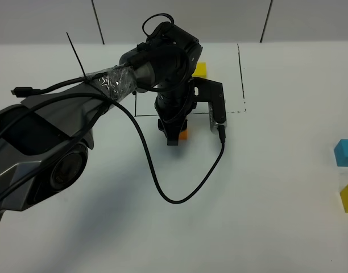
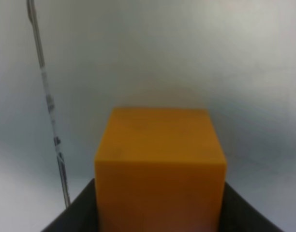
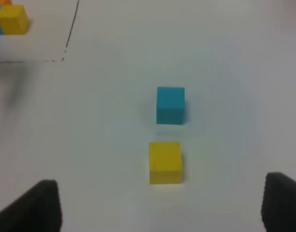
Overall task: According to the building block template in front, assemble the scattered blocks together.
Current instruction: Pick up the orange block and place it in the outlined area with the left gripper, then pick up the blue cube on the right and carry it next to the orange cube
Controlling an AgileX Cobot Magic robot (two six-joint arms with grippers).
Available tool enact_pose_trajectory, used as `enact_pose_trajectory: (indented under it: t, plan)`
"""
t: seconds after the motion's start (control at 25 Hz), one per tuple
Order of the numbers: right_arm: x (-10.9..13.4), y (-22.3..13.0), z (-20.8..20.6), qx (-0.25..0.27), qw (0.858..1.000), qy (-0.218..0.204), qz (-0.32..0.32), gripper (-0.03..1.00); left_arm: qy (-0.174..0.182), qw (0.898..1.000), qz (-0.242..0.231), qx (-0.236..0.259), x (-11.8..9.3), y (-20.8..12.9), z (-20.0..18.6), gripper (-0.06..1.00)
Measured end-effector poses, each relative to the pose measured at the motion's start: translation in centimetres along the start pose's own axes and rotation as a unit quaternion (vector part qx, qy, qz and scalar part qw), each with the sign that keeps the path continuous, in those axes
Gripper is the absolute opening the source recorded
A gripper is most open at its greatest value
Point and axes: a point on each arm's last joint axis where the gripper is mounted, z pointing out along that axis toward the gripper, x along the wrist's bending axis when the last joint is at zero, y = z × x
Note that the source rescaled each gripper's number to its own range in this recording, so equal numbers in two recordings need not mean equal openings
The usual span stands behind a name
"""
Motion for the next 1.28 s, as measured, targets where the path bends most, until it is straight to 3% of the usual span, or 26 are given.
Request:
enact_pose_trajectory:
  t: [0.12,0.2,0.44,0.56,0.68,0.84,1.0,1.16,1.28]
  plan:
    - [0.0,0.0,0.0,0.0,1.0,0.0,0.0,0.7,0.0,1.0,0.0,0.0,0.0,0.0,0.0,0.02]
    - [0.0,0.0,0.0,0.0,1.0,0.0,0.0,0.7,0.0,1.0,0.0,0.0,0.0,0.0,0.0,0.09]
    - [0.0,0.0,0.0,0.0,1.0,0.0,0.0,0.7,0.007,1.0,-0.003,-0.01,0.1,-0.1,-1.2,0.56]
    - [0.0,0.0,0.0,0.0,1.0,0.0,0.0,0.7,0.012,0.999,-0.012,-0.041,-0.1,-0.2,-4.1,0.71]
    - [0.0,0.0,0.0,0.0,1.0,0.0,0.0,0.7,0.011,0.997,-0.028,-0.075,-0.5,-0.4,-7.2,0.76]
    - [0.0,0.0,0.0,0.0,1.0,0.0,0.0,0.7,0.014,0.988,-0.087,-0.125,-0.4,-1.5,-10.9,0.77]
    - [0.0,0.0,0.0,0.0,1.0,0.0,0.0,0.7,0.002,0.969,-0.173,-0.176,0.8,-4.4,-13.6,0.78]
    - [0.0,0.0,0.0,0.0,1.0,0.0,0.0,0.7,-0.019,0.929,-0.298,-0.217,2.6,-9.1,-15.4,0.78]
    - [0.0,0.0,0.0,0.0,1.0,0.0,0.0,0.7,-0.032,0.907,-0.369,-0.199,2.9,-13.5,-15.1,0.78]
